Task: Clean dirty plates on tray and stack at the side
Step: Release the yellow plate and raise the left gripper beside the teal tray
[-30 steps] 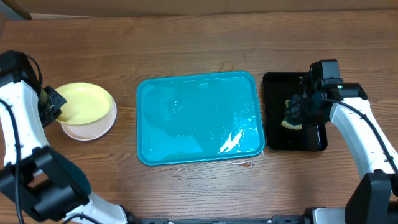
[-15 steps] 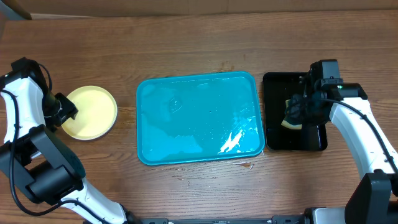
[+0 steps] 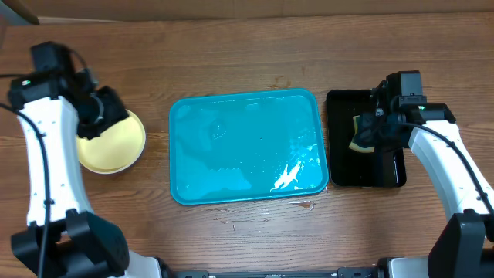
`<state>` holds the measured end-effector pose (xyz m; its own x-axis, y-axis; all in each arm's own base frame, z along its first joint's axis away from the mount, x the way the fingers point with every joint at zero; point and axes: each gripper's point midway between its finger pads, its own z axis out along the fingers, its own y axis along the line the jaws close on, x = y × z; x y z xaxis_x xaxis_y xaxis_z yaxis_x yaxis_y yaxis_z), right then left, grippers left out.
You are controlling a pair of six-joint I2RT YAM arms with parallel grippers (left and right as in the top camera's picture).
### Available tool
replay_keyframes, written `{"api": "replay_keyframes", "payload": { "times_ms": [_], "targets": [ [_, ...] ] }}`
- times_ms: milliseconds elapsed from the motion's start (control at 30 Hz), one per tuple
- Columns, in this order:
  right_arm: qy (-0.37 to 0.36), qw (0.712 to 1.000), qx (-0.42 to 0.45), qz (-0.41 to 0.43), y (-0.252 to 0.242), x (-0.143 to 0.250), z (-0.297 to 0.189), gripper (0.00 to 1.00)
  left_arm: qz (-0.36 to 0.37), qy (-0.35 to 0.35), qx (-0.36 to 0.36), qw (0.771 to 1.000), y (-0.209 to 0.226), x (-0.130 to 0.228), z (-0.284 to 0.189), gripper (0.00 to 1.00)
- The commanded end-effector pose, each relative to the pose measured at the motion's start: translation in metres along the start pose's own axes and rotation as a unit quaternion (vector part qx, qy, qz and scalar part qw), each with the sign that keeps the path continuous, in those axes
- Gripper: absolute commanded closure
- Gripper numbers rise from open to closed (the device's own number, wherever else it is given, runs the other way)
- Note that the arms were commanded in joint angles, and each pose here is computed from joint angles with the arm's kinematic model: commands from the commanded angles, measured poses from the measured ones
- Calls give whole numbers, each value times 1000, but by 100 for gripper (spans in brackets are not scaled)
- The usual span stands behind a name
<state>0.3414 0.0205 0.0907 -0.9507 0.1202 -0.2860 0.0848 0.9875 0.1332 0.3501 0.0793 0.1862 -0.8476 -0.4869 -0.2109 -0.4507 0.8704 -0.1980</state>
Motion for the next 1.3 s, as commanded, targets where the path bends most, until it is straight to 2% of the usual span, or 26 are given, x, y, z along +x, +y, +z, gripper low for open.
{"api": "replay_keyframes", "payload": {
  "times_ms": [0, 67, 267, 500, 633, 933, 1267],
  "targets": [
    [21, 999, -7, -24, 2, 6, 12, 96, 63, 16, 20, 998, -32, 16, -2, 39],
    [36, 999, -2, -22, -1, 10, 22, 96, 89, 29, 19, 995, -46, 26, 1, 38],
    [80, 997, 2, -17, -6, 20, 60, 96, 145, 43, 30, 988, -82, 46, 5, 26],
    [116, 993, 7, -6, -11, 32, 95, 92, 182, 52, 38, 981, -105, 62, 6, 22],
    [114, 993, 8, 4, -10, 28, 90, 96, 189, 53, 39, 980, -109, 65, 7, 21],
    [53, 998, 2, 13, 3, -28, 29, 96, 189, 53, 39, 980, -109, 65, 7, 20],
    [76, 997, 5, 18, -2, -4, 45, 96, 189, 52, 40, 980, -109, 64, 7, 19]
  ]
}}
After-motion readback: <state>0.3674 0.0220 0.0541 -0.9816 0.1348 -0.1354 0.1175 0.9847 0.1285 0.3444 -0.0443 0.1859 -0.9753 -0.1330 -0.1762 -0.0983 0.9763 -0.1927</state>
